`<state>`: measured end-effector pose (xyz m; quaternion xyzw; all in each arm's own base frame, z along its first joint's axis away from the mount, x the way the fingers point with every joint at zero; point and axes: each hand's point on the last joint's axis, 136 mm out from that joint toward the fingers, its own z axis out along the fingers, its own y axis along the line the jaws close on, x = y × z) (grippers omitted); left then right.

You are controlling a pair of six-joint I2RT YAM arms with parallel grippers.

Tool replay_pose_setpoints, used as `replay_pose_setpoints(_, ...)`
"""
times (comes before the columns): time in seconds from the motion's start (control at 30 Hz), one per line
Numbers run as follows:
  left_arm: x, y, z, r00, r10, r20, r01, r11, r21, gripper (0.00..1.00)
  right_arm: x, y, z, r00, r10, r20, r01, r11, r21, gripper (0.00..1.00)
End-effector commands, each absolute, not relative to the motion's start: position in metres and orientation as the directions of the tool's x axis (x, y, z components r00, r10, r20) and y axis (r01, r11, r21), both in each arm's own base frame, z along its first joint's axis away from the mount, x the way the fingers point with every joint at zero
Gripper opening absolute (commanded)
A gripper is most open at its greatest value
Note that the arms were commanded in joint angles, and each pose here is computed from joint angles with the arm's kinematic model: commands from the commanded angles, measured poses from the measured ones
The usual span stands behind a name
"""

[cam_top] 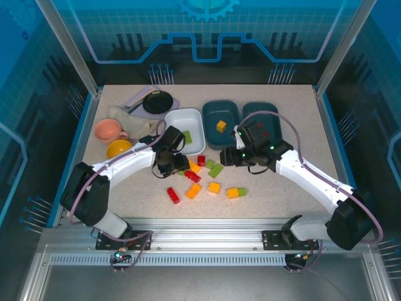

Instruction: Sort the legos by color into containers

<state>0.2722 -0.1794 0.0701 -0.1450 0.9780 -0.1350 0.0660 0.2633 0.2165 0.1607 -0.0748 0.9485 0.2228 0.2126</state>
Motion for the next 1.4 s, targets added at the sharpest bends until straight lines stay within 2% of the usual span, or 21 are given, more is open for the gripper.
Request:
replay_pose_setpoints(0.0,0.287,-0.184,0.072,-0.977,-0.158,-0.141,-0.115,0.956,-0.27,0.57,0.255,0.229,0.182,-0.875,-0.041,-0.483,-0.287,0.846,0.449,0.55)
replay_pose_setpoints(0.27,0.299,-0.183,0.056,-0.984,-0.122,-0.127,-0.094,0.973,-0.212,0.56,0.243,0.228,0.185,-0.879,-0.048,-0.475,-0.294,0.838,0.459,0.55)
replay_pose_setpoints(0.57,0.299,-0.178,0.038,-0.987,-0.117,-0.111,-0.098,0.982,-0.164,0.44,0.242,0.23,0.188,-0.88,-0.043,-0.474,-0.293,0.834,0.468,0.56)
replay_pose_setpoints(0.83,0.297,-0.177,0.027,-0.987,-0.126,-0.1,-0.11,0.983,-0.146,0.44,0.242,0.232,0.186,-0.883,-0.04,-0.467,-0.287,0.834,0.472,0.56)
replay_pose_setpoints(1.03,0.296,-0.173,0.024,-0.986,-0.125,-0.106,-0.113,0.986,-0.119,0.29,0.243,0.234,0.187,-0.882,-0.035,-0.47,-0.287,0.832,0.476,0.56)
replay_pose_setpoints(1.2,0.293,-0.161,0.049,-0.974,-0.147,-0.172,-0.133,0.987,-0.086,0.26,0.245,0.233,0.197,-0.87,-0.024,-0.492,-0.291,0.832,0.473,0.55)
replay_pose_setpoints(1.37,0.285,-0.154,0.097,-0.953,-0.201,-0.225,-0.176,0.976,-0.127,0.24,0.248,0.231,0.205,-0.858,-0.011,-0.514,-0.288,0.838,0.463,0.55)
